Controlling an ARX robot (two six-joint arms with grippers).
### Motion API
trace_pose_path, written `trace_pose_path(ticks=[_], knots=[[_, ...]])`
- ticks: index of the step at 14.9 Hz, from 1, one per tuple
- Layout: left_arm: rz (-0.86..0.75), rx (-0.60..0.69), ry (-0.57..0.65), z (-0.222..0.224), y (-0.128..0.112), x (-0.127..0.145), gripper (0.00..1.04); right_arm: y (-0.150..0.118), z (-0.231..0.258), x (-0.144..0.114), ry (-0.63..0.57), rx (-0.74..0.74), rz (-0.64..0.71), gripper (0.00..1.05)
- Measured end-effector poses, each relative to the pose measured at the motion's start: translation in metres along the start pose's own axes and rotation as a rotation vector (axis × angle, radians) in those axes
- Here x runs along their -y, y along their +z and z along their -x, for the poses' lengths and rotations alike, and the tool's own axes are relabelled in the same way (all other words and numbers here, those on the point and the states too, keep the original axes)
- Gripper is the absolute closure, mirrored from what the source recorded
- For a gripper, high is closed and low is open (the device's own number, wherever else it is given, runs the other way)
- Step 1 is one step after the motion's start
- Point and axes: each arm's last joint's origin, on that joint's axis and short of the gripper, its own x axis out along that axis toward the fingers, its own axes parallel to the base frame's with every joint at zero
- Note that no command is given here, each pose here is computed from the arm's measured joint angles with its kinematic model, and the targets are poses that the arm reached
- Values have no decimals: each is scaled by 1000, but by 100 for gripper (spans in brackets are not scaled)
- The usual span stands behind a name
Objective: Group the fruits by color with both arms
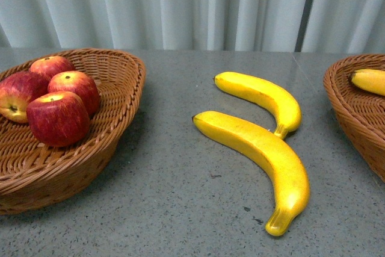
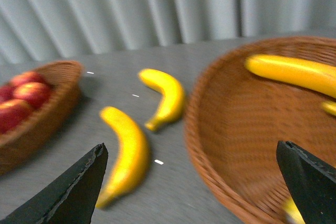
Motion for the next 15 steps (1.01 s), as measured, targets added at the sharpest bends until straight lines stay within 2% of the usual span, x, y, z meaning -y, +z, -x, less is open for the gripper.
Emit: trace_pose_path(ticks=[2, 4, 6, 7, 8, 9, 10, 15], knots=[[-3, 0, -2, 0, 0, 0, 5, 14, -10, -8, 69, 22, -11, 7], [-3, 0, 0, 0, 0, 0, 6, 25, -19, -14, 105, 46, -8, 7], [-3, 0, -1, 0, 0, 0, 7, 56, -58, -34, 176, 94, 1, 7], [-3, 0, -1, 0, 0, 0, 7, 67, -91, -50, 220, 67, 13, 7], [-3, 0, -1, 0, 0, 0, 7, 53, -186, -88, 241, -160, 129, 7], [-3, 0, -1, 0, 0, 0, 7, 21, -250, -100, 234, -414, 300, 7], [-3, 0, -1, 0, 0, 0, 7, -2, -249, -84, 247, -613, 430, 7], [-3, 0, -1, 0, 0, 0, 7, -25, -250, -77, 244, -717, 472, 7]])
